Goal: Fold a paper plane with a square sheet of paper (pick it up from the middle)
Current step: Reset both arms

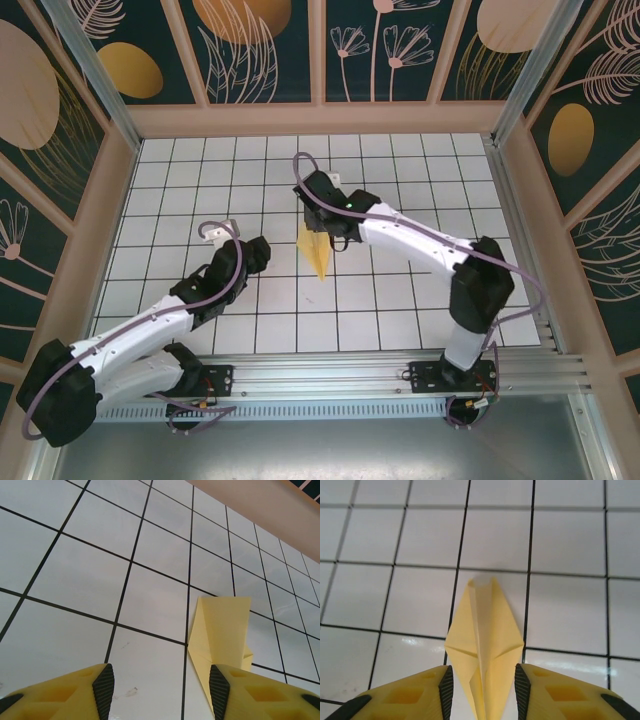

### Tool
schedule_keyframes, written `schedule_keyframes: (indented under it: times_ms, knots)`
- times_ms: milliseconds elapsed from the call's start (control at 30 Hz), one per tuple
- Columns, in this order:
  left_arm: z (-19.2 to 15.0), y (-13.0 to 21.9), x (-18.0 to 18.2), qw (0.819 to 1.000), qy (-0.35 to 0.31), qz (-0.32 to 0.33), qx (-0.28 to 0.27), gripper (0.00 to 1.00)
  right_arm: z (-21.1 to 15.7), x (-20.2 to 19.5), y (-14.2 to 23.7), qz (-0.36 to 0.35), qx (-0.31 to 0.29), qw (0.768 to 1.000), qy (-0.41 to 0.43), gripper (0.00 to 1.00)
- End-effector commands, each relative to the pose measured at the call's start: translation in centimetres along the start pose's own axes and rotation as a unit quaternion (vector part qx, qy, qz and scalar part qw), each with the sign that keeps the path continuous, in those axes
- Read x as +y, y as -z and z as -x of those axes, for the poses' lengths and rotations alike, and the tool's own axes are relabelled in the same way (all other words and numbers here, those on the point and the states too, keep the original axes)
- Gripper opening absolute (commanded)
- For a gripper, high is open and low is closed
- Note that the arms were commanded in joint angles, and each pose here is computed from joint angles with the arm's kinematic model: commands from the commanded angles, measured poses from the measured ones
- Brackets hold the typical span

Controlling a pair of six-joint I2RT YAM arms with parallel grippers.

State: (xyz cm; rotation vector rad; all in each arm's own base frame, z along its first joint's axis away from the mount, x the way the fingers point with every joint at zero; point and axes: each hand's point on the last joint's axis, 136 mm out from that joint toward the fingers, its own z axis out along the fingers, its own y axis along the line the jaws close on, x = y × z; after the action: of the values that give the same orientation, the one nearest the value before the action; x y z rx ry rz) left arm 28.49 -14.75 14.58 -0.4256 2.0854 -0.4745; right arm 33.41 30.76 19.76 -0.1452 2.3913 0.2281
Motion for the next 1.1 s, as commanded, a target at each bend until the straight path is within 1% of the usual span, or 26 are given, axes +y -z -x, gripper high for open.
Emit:
schedule_keyframes:
  times_ms: [0, 67, 167, 200, 267, 367, 433, 533, 600, 667, 700, 733, 800, 900, 967, 1067]
  knots:
    - [2.1, 0.8, 0.0, 0.999, -0.015, 0.011, -0.037, 0.56, 3.1, -3.7, 4.0, -0.053, -0.110, 0.992, -0.023, 0.43]
    - [2.6, 1.1, 0.3, 0.998, -0.022, 0.015, -0.050, 0.59, 3.6, -6.0, 6.1, -0.073, -0.154, 0.984, -0.047, 0.47]
    - [3.2, 1.5, 0.6, 0.997, -0.032, 0.022, -0.066, 0.67, 3.7, -9.5, 8.1, -0.101, -0.200, 0.971, -0.080, 0.58]
    - [3.4, 1.6, 0.8, 0.997, -0.035, 0.025, -0.071, 0.70, 3.6, -10.5, 8.3, -0.105, -0.205, 0.969, -0.088, 0.60]
    - [3.7, 1.7, 1.3, 0.995, -0.044, 0.035, -0.083, 0.81, 3.0, -13.6, 8.4, -0.128, -0.207, 0.962, -0.120, 0.64]
    - [4.5, 2.0, 1.9, 0.991, -0.062, 0.056, -0.105, 0.94, 1.7, -18.1, 7.7, -0.166, -0.200, 0.952, -0.160, 0.67]
    - [5.2, 2.3, 2.3, 0.988, -0.074, 0.070, -0.119, 0.99, 1.3, -19.7, 7.6, -0.172, -0.199, 0.949, -0.176, 0.68]
    - [5.7, 2.4, 2.5, 0.984, -0.090, 0.085, -0.132, 0.99, 1.0, -21.4, 7.5, -0.174, -0.218, 0.943, -0.183, 0.69]
    - [5.9, 2.2, 2.9, 0.983, -0.091, 0.093, -0.131, 0.99, 0.8, -21.4, 6.5, -0.134, -0.207, 0.952, -0.184, 0.70]
    - [5.9, 1.7, 3.6, 0.985, -0.079, 0.095, -0.118, 0.99, 0.4, -22.1, 5.2, -0.096, -0.189, 0.958, -0.191, 0.70]
    - [5.9, 1.4, 4.3, 0.986, -0.071, 0.099, -0.112, 0.99, 0.2, -22.8, 4.8, -0.096, -0.185, 0.958, -0.199, 0.69]
    - [6.1, 1.2, 5.2, 0.986, -0.063, 0.106, -0.109, 0.99, 0.0, -23.9, 4.7, -0.108, -0.185, 0.954, -0.209, 0.69]
    - [6.7, 1.0, 7.0, 0.985, -0.050, 0.122, -0.108, 0.98, 0.2, -25.3, 5.1, -0.128, -0.202, 0.950, -0.202, 0.69]
    - [8.3, 0.9, 10.1, 0.981, -0.028, 0.158, -0.111, 0.99, 0.7, -27.7, 5.5, -0.171, -0.247, 0.941, -0.157, 0.71]
    - [9.6, 0.8, 12.2, 0.976, -0.009, 0.178, -0.125, 0.99, 0.1, -29.5, 4.7, -0.203, -0.250, 0.938, -0.128, 0.75]
    - [11.5, 0.6, 14.4, 0.966, -0.004, 0.214, -0.143, 0.99, -1.4, -32.2, 2.5, -0.223, -0.230, 0.938, -0.133, 0.78]
